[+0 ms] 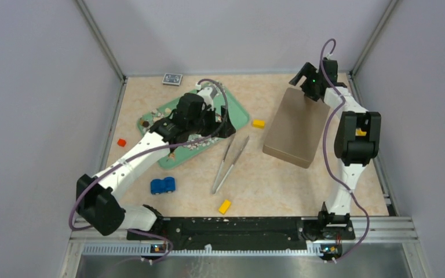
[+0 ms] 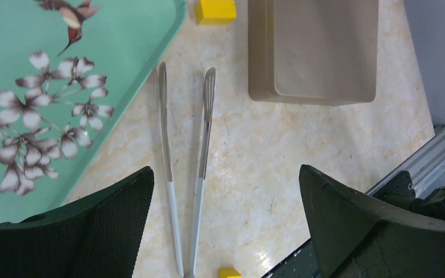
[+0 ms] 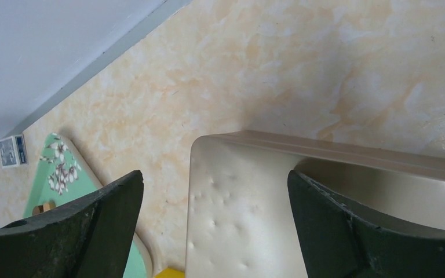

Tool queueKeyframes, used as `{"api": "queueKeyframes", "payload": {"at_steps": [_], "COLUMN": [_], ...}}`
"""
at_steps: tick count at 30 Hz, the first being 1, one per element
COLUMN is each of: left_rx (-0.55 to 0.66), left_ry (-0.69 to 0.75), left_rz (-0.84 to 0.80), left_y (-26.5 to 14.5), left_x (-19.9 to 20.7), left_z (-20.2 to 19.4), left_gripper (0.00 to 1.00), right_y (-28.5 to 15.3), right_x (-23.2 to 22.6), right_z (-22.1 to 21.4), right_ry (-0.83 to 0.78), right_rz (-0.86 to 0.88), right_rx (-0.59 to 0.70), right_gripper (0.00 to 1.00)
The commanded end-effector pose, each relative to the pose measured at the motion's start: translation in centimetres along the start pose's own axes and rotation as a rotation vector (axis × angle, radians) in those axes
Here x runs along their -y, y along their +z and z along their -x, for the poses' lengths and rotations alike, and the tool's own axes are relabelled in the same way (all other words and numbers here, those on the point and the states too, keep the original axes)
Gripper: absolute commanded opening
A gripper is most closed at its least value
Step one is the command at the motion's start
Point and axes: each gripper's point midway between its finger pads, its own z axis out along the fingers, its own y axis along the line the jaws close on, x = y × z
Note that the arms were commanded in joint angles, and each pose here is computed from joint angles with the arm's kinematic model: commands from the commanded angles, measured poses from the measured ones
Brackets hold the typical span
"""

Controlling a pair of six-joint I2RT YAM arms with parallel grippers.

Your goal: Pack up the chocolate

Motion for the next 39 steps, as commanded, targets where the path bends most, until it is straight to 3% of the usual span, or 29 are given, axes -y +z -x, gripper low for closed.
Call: {"api": "queueKeyframes", "payload": {"at_steps": [1, 5, 9, 17, 24, 33, 36, 39], "left_rx": [0.036, 0.041, 0.047, 0.073, 0.061, 0.064, 0.091, 0.117], "left_ry": [-0.031, -0.034, -0.036, -0.033, -0.035, -0.045, -0.036, -0.031], "left_rz": [0.022, 0.026, 0.037, 0.053, 0.065, 0.071, 0.094, 0.127], "left_y": [-1.8, -2.9, -3.7, -5.5, -5.7, -5.8, -6.3, -7.1], "left_x": [-0.5, -0.5, -0.6, -0.9, -1.3, -1.5, -1.7, -2.3], "left_z": [-0.5, -0.9, -1.0, -1.1, -1.9, -2.0, -1.5, -1.0], "left_gripper": [0.99, 0.99, 0.99, 0.99, 0.99, 0.99, 0.99, 0.99], "right_y": [-2.6, -4.8, -5.2, -4.9, -3.2, -10.5, -11.0, -9.1], "right_x": [-2.5, -5.4, -4.9, 2.9, 8.7, -1.0, -5.2, -8.3], "right_z": [3.4, 6.1, 7.1, 5.2, 0.4, 9.1, 8.7, 5.7], "right_ry": [-0.014, -0.043, -0.054, 0.046, 0.081, -0.048, -0.128, -0.171], "right_rz": [0.038, 0.093, 0.040, -0.101, -0.210, -0.024, 0.043, 0.094], "right_rx": [0.091, 0.155, 0.189, 0.157, 0.051, 0.250, 0.235, 0.169], "right_gripper": [0.92, 0.92, 0.92, 0.93, 0.92, 0.93, 0.93, 0.93]}}
